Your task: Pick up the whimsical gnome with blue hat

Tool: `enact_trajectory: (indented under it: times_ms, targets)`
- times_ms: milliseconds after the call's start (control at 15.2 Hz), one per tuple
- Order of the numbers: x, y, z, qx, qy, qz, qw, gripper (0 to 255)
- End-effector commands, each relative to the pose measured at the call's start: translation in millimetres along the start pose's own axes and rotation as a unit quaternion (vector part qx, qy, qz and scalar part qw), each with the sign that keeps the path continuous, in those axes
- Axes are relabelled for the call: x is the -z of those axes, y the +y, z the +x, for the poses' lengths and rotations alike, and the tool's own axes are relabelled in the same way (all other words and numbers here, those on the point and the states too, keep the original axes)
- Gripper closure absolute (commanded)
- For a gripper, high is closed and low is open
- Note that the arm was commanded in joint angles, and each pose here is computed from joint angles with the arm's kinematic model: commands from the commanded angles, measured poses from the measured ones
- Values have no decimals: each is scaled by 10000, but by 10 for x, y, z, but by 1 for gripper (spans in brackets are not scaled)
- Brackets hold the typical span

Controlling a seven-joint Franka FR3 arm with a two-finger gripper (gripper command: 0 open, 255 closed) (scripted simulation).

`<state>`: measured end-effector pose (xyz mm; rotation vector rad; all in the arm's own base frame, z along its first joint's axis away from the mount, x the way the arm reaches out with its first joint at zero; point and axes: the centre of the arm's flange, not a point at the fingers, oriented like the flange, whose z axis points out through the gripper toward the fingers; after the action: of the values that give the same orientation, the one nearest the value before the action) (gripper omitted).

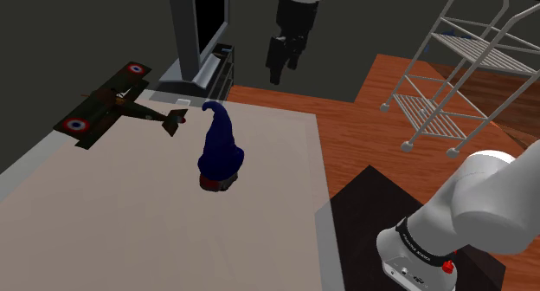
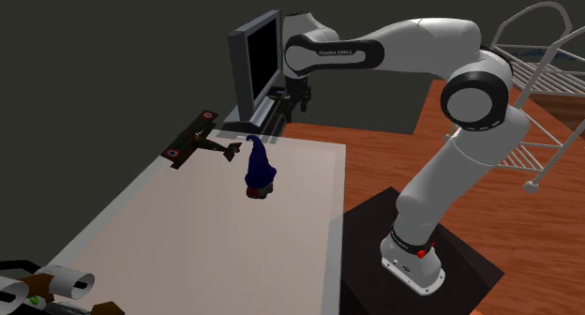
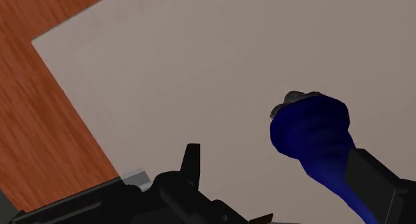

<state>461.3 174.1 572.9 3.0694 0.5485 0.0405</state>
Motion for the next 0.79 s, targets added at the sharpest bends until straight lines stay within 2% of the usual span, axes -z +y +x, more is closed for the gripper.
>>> enact_trajectory:
  times_ms: [0, 330, 726]
  targets:
    - [-66, -214, 229, 194, -47, -61, 9998, 0]
    - [-237, -705, 726, 668, -167, -219, 9974, 0]
    - [-479, -1344, 1251, 1235, -311, -408, 9910, 0]
